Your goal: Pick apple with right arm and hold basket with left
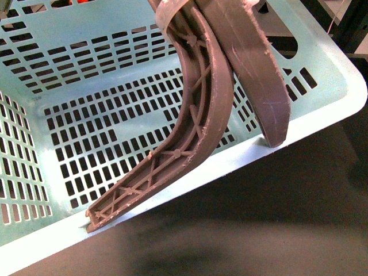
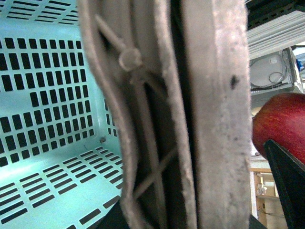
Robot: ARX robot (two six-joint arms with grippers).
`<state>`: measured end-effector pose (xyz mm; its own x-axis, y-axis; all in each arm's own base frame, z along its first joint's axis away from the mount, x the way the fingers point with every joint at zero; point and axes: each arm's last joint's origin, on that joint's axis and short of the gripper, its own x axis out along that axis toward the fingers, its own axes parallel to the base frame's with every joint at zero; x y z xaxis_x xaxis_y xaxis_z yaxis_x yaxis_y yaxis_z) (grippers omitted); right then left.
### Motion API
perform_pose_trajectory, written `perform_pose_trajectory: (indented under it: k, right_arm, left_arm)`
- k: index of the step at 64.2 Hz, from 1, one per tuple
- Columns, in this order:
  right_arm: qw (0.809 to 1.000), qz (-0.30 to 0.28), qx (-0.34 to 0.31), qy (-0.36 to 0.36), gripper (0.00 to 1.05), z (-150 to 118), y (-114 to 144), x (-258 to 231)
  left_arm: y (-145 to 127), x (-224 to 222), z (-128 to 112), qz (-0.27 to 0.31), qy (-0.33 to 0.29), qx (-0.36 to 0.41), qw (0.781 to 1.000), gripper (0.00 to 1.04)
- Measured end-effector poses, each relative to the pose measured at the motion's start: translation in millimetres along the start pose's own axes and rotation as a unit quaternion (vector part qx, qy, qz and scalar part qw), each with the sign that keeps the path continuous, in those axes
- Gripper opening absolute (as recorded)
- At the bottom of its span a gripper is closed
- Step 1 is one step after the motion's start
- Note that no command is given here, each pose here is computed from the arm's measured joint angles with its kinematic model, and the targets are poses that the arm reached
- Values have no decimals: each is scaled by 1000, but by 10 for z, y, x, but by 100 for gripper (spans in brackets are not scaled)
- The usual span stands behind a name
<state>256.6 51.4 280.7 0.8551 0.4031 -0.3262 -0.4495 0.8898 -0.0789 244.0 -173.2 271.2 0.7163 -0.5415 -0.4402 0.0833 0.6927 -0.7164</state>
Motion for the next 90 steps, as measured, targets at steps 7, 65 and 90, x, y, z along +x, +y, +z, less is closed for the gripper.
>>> perform_pose_trajectory:
  k: [7, 65, 90]
  right_arm:
    - [1000, 18, 6, 0, 74, -12, 214, 124]
    - [994, -80, 72, -4, 96, -213, 177, -6]
    - [986, -139, 89, -13, 96, -303, -56, -268]
  left_arm:
    - [0, 0, 0, 0, 0, 0, 1000, 15]
    - [6, 3, 2, 3, -2, 2, 1000, 15]
    - [-1, 3, -7, -2, 5, 0, 1000, 15]
